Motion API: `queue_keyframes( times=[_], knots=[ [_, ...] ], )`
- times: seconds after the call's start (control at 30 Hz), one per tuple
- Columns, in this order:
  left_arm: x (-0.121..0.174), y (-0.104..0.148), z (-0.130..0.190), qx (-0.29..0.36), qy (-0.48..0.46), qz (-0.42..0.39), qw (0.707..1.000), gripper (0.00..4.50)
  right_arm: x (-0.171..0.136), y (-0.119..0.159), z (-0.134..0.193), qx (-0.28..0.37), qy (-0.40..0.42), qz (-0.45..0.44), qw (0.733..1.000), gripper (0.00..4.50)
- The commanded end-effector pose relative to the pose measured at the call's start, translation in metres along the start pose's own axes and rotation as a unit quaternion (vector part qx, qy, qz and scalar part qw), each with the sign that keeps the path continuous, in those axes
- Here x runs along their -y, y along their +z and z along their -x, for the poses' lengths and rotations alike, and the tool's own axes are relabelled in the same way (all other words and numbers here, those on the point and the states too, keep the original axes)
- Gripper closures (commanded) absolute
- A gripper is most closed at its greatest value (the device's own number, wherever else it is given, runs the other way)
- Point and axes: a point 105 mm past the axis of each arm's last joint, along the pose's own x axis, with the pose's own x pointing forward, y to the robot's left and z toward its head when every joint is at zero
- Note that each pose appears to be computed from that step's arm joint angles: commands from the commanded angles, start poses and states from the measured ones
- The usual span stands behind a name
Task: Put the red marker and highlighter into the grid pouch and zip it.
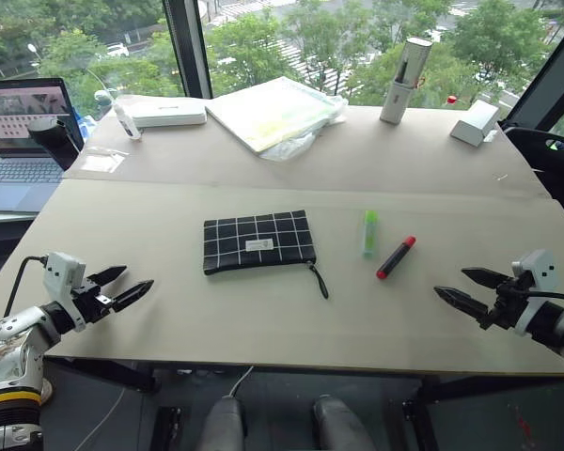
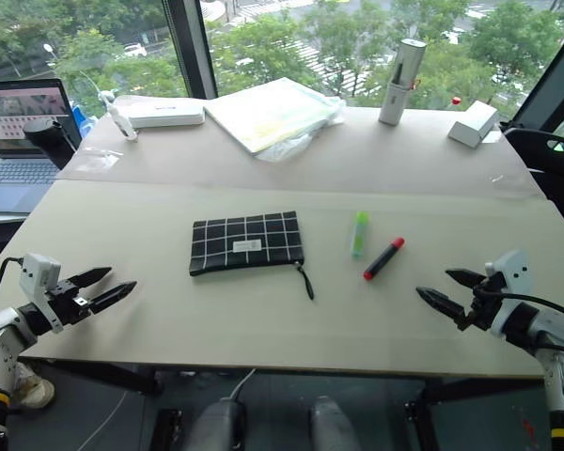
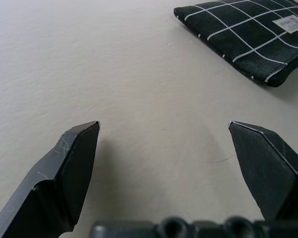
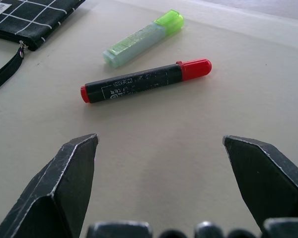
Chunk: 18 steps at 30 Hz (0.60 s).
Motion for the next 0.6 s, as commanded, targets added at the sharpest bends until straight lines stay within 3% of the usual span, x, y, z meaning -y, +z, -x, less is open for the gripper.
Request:
queue_keyframes(
  times=[0.03,0.17,0.27,0.47,0.6],
  knots=[
    [-0.001,0.014,-0.001,0.023,-0.017,-0.009,1.000,0.00,0.002,0.008,-0.002,0.005,0.000,0.010,1.000,0.05],
    [0.009,0.026,-0.013,0.051,-0.081,0.003,0.995,0.00,0.000,0.006,-0.007,0.006,-0.002,0.014,1.000,0.05],
    [0.014,0.024,-0.017,0.030,-0.111,-0.047,0.992,0.00,0.005,0.008,-0.011,0.018,-0.017,-0.014,1.000,0.68],
    [0.022,0.034,-0.025,0.006,-0.139,-0.240,0.961,0.00,-0.006,0.018,-0.016,0.029,0.019,-0.022,0.999,2.68],
    [0.027,0.039,-0.032,-0.010,-0.160,-0.317,0.935,0.00,-0.020,0.025,-0.022,0.030,0.055,-0.021,0.998,4.04]
  ],
)
